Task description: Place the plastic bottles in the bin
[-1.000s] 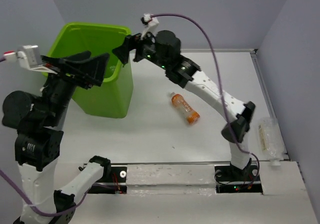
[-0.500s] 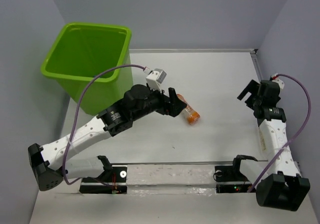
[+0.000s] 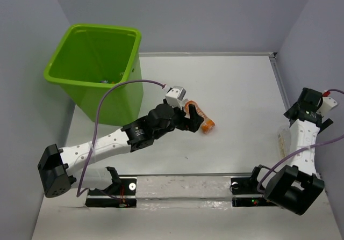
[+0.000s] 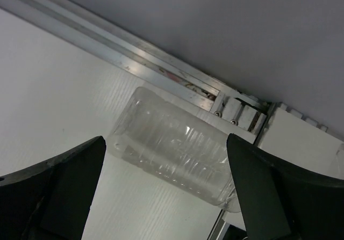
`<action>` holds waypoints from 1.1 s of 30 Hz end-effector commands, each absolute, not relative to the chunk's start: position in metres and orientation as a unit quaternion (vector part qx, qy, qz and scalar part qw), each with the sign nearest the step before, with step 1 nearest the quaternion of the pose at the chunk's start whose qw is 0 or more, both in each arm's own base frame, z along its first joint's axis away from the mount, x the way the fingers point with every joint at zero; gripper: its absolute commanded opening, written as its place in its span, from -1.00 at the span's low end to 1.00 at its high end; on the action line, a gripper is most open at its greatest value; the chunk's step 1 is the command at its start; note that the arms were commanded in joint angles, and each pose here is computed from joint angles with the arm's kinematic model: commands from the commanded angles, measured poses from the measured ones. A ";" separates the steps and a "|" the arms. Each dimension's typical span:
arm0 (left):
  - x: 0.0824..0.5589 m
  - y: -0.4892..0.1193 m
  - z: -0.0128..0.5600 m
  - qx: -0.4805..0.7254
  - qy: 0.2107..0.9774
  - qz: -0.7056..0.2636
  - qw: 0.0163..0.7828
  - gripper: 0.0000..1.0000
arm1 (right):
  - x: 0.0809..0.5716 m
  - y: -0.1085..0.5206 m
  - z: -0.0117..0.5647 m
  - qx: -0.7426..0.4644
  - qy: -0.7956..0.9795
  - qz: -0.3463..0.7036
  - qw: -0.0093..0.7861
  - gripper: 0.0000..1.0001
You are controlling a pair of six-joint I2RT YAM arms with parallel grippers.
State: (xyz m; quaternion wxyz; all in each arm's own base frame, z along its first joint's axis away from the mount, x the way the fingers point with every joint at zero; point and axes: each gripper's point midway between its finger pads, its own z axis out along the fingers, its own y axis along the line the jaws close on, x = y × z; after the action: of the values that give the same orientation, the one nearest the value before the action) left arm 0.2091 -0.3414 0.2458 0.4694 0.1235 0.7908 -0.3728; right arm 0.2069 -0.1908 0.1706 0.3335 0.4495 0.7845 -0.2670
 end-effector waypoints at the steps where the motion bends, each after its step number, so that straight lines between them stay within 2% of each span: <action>1: 0.216 -0.351 0.258 0.127 0.767 -0.390 0.494 0.98 | 0.190 -0.209 0.166 0.494 0.779 -0.246 0.298 0.99; 4: 0.217 -0.349 0.252 0.126 0.770 -0.384 0.493 0.98 | 0.198 -0.201 0.146 0.504 0.794 -0.200 0.276 0.99; 7: 0.219 -0.346 0.246 0.124 0.773 -0.377 0.495 0.98 | 0.213 -0.190 0.142 0.495 0.807 -0.145 0.286 0.99; 11: 0.215 -0.349 0.246 0.132 0.771 -0.388 0.487 0.98 | 0.224 -0.179 0.121 0.503 0.825 -0.086 0.242 0.99; 17: 0.217 -0.342 0.246 0.121 0.769 -0.383 0.497 0.98 | 0.245 -0.152 0.093 0.498 0.828 0.008 0.259 0.97; 19: 0.218 -0.342 0.245 0.120 0.770 -0.382 0.497 0.98 | 0.253 -0.144 0.093 0.500 0.821 0.039 0.272 0.90; 26: 0.226 -0.345 0.233 0.113 0.781 -0.362 0.496 0.98 | 0.270 -0.131 0.098 0.527 0.779 0.100 0.325 0.40; 33: 0.239 -0.340 0.215 0.081 0.800 -0.325 0.498 0.98 | 0.309 -0.081 0.107 0.517 0.759 0.170 0.358 0.36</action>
State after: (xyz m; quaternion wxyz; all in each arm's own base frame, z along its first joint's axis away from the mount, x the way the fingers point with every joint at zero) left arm 0.2230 -0.3430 0.2041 0.4715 0.1185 0.8064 -0.3366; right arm 0.2886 -0.1279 0.1134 0.3746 0.5087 0.7692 0.0960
